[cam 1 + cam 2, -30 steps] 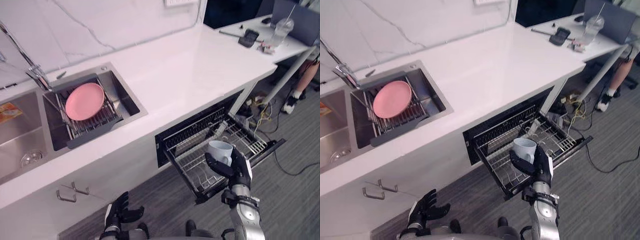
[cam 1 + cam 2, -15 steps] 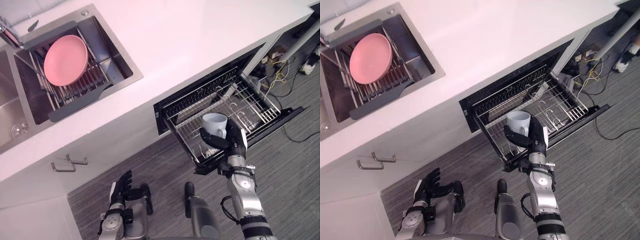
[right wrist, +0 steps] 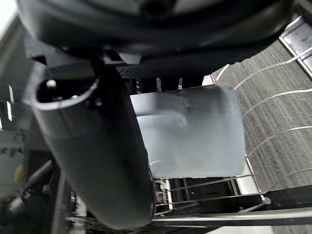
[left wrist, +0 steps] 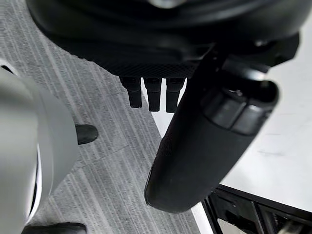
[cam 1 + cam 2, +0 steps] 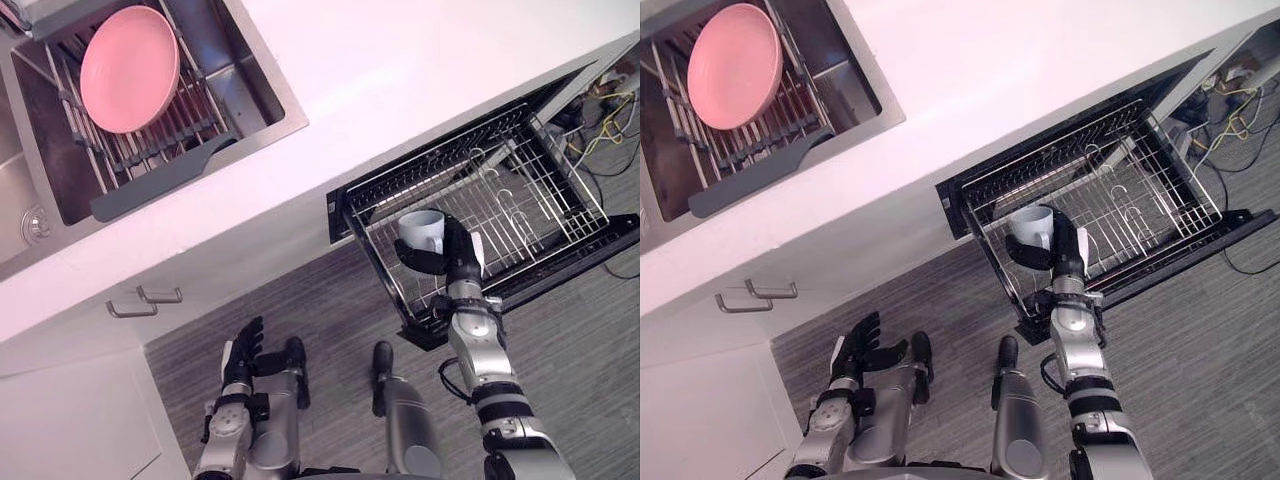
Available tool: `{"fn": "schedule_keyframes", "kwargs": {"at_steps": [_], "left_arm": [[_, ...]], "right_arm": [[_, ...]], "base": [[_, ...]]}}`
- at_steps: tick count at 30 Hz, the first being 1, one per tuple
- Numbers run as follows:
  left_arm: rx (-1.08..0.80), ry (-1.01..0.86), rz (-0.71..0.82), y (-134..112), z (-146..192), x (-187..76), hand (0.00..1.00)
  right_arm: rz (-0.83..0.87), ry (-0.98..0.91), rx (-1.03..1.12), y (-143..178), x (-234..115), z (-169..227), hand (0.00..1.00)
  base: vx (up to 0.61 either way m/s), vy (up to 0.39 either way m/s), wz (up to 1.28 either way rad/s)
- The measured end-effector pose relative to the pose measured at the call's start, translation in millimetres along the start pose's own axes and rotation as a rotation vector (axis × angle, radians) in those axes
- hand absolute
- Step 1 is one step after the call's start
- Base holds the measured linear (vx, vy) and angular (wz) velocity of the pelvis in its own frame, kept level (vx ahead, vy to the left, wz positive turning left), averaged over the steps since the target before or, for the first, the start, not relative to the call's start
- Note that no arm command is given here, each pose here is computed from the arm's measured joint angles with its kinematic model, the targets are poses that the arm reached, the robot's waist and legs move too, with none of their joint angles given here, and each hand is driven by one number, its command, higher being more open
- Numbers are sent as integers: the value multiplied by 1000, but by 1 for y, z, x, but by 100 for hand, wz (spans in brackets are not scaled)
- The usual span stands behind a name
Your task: Walk over to the sink, pick up the cup, carry it to the dishwasher, place the cup inside the dishwasher, then close the dishwasher door
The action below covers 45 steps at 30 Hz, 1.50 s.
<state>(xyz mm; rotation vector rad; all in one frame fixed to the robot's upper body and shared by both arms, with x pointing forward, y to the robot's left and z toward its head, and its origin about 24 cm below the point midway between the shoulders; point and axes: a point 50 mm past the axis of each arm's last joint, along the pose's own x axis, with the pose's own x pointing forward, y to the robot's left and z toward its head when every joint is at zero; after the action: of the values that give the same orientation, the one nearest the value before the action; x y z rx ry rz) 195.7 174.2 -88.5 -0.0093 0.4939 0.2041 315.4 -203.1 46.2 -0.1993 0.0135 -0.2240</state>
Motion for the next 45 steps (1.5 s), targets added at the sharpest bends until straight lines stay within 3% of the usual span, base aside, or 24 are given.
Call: {"fn": "schedule_keyframes", "kwargs": {"at_steps": [15, 27, 35, 45], "left_arm": [[-22, -4, 16, -3, 2, 1, 90], [-16, 13, 13, -2, -1, 0, 90], [47, 142, 2, 4, -32, -9, 90], [82, 254, 24, 17, -60, -23, 90]], "right_arm": [[-28, 38, -2, 8, 2, -4, 90], [-72, -28, 47, 4, -62, -7, 90], [-101, 14, 47, -2, -105, -21, 90], [-65, -94, 97, 5, -120, -4, 90]], "base": [[-19, -4, 2], [18, -7, -1], [88, 7, -2], [15, 4, 7]]}}
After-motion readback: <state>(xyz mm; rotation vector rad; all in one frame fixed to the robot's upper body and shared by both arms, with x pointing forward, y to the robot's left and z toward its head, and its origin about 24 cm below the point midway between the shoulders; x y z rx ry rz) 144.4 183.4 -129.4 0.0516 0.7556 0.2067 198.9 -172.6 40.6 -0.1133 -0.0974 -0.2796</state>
